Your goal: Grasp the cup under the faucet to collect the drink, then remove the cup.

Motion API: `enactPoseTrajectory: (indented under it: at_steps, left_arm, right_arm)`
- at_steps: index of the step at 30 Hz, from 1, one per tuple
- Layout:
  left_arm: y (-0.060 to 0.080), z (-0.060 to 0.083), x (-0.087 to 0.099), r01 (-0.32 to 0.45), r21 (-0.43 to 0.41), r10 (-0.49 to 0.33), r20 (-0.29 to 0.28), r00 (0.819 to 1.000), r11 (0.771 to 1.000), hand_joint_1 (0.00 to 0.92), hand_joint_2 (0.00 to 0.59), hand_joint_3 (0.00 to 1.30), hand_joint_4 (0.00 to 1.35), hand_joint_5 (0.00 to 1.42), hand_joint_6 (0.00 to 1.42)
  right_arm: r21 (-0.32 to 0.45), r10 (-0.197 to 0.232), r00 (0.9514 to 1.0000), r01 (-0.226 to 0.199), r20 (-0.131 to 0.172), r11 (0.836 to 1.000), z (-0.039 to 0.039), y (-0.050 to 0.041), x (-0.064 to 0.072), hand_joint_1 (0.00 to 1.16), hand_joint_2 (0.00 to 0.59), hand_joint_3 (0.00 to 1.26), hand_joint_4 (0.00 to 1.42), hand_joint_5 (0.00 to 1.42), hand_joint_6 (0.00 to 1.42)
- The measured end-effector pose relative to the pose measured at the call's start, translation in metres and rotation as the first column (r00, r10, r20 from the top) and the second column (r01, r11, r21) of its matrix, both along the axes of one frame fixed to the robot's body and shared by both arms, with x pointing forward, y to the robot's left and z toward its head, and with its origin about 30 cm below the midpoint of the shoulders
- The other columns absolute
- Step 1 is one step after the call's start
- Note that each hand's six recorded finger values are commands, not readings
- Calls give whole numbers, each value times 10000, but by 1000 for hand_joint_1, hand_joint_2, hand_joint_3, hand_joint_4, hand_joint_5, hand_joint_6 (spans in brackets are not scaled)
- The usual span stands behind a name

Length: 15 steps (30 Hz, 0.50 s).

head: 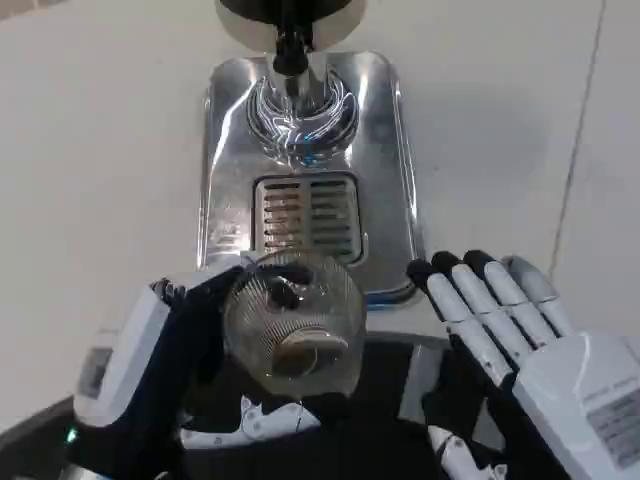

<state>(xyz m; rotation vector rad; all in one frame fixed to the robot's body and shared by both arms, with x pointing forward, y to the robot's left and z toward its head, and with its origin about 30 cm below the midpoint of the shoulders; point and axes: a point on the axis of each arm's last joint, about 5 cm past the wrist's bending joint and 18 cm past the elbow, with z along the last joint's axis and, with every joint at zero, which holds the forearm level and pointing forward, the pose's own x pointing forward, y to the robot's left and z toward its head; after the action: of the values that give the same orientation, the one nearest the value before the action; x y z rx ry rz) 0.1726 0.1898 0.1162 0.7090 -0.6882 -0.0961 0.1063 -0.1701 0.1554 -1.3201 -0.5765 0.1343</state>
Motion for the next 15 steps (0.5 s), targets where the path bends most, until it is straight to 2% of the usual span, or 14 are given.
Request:
enactPoseTrajectory:
  at_steps: [15]
  left_arm:
    - [-10, -7, 52, -48, -238, 41, -306, 9995, 9997, 749, 70, 1194, 1233, 1387, 1424]
  right_arm:
    - [217, -112, 9994, 120, -322, 9997, -26, -8, -60, 68, 586, 0, 0, 0, 0]
